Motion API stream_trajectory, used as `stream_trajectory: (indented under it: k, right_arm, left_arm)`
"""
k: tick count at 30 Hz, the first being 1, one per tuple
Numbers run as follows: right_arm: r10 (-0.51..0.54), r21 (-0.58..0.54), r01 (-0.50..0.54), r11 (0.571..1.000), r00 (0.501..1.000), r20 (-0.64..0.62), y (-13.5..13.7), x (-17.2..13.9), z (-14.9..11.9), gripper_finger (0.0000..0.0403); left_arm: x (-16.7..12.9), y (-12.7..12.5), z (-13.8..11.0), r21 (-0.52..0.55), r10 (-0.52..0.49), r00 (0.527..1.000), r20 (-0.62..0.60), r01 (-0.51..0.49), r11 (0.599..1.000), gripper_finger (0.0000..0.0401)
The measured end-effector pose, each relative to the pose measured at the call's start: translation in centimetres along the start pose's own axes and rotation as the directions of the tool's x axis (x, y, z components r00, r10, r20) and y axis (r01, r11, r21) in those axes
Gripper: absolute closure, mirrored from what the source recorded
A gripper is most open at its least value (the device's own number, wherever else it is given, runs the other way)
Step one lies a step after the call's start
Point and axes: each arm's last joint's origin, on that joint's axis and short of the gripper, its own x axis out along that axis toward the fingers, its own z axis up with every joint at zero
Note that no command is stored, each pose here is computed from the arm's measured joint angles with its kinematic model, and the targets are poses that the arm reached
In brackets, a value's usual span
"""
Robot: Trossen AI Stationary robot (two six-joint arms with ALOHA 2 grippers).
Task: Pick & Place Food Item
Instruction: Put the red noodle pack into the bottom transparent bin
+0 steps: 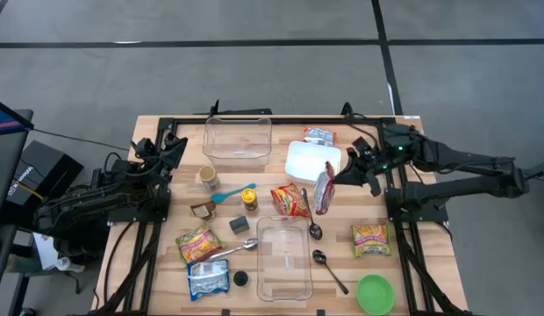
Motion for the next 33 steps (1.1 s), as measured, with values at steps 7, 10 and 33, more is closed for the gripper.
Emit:
stream_trajectory:
  k: [7, 10, 33]
  right_arm:
    - [0.05, -0.069, -0.056, 0.996, 0.996, -0.079, 1.3, 2.9, 1.2, 0.0403]
    - [0.073, -0.106, -0.086, 0.991, 0.99, -0.12, 2.0, 4.4, 1.5, 0.0403]
    - [0.082, -0.234, -0.19, 0.953, 0.911, -0.404, 2.2, 15.9, -1.4, 0.0403]
  left_arm:
    - [0.0, 0.0, 0.0, 0.0, 0.0, 1.0, 0.0, 0.0, 1.0, 0.0316]
    - [0.0, 0.0, 0.0, 0.0, 0.0, 1.0, 0.0, 0.0, 1.0, 0.0316]
    - [0.0, 0.0, 0.0, 0.0, -0.001, 1.0, 0.0, 0.001, 1.0, 0.0316]
